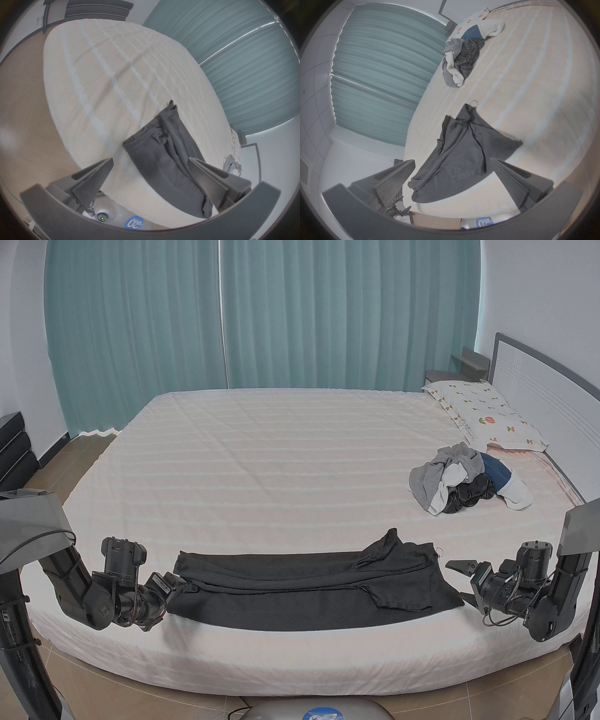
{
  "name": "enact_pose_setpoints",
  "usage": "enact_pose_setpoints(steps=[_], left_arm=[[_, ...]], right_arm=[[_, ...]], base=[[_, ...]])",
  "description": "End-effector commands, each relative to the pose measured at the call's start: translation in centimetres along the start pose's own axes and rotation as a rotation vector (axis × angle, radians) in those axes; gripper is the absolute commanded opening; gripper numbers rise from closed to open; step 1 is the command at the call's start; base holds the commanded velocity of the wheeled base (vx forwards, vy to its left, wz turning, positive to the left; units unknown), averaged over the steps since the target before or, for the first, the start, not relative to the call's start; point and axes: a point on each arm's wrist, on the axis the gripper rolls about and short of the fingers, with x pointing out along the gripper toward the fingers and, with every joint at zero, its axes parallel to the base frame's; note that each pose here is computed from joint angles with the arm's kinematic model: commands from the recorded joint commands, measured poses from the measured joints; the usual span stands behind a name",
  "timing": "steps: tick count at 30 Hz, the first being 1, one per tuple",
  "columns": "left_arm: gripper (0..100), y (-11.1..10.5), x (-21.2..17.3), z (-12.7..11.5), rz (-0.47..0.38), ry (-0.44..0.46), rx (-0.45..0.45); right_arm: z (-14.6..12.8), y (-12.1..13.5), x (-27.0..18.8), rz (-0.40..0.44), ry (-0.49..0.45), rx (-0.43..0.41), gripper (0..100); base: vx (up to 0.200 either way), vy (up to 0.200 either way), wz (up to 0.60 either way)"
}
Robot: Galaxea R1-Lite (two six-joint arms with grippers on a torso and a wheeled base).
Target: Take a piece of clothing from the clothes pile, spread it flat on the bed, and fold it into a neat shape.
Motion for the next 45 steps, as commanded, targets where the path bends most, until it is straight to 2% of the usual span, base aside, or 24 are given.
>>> enact_pose_setpoints(steps=[1, 4, 12, 19, 20, 23, 29, 33, 40, 45], left_arm=[[100, 0.4, 1.2, -2.2, 0.068, 0.018, 0.048], [100, 0.7, 1.8, -2.5, 0.093, 0.011, 0.066], [100, 0.0, 2.7, -2.3, 0.079, -0.004, 0.079], [100, -0.3, 5.1, -3.5, 0.143, -0.081, 0.129], [0, -0.2, 5.3, -3.7, 0.15, -0.084, 0.14], [0, -0.2, 5.7, -3.8, 0.143, -0.11, 0.164], [0, -0.2, 5.7, -3.7, 0.11, -0.134, 0.157], [0, -0.3, 5.4, -3.3, 0.095, -0.14, 0.123], [0, -0.4, 5.2, -3.0, 0.085, -0.147, 0.094], [0, -0.4, 5.2, -3.0, 0.085, -0.147, 0.093]], right_arm=[[-2.3, -2.2, 0.6, -0.068, 0.055, 0.02, 100], [-2.9, -2.7, 0.7, -0.087, 0.043, 0.012, 100], [-3.4, -2.6, 0.9, -0.093, 0.052, -0.009, 100], [-4.4, -2.3, 1.3, -0.12, 0.04, -0.031, 100], [-4.6, -2.3, 1.5, -0.133, 0.035, -0.038, 100], [-5.3, -2.5, 1.9, -0.167, 0.022, -0.061, 100], [-5.8, -2.2, 2.1, -0.166, 0.031, -0.078, 100], [-6.9, -2.1, 4.3, -0.185, -0.015, -0.143, 100], [-6.5, -1.8, 6.7, -0.147, -0.071, -0.161, 100], [-6.5, -2.1, 7.5, -0.164, -0.076, -0.204, 100]], base=[[0.0, 0.0, 0.0], [0.0, 0.0, 0.0], [0.0, 0.0, 0.0], [0.0, 0.0, 0.0], [0.0, 0.0, 0.0], [0.0, 0.0, 0.0], [0.0, 0.0, 0.0], [0.0, 0.0, 0.0], [0.0, 0.0, 0.0], [0.0, 0.0, 0.0]])
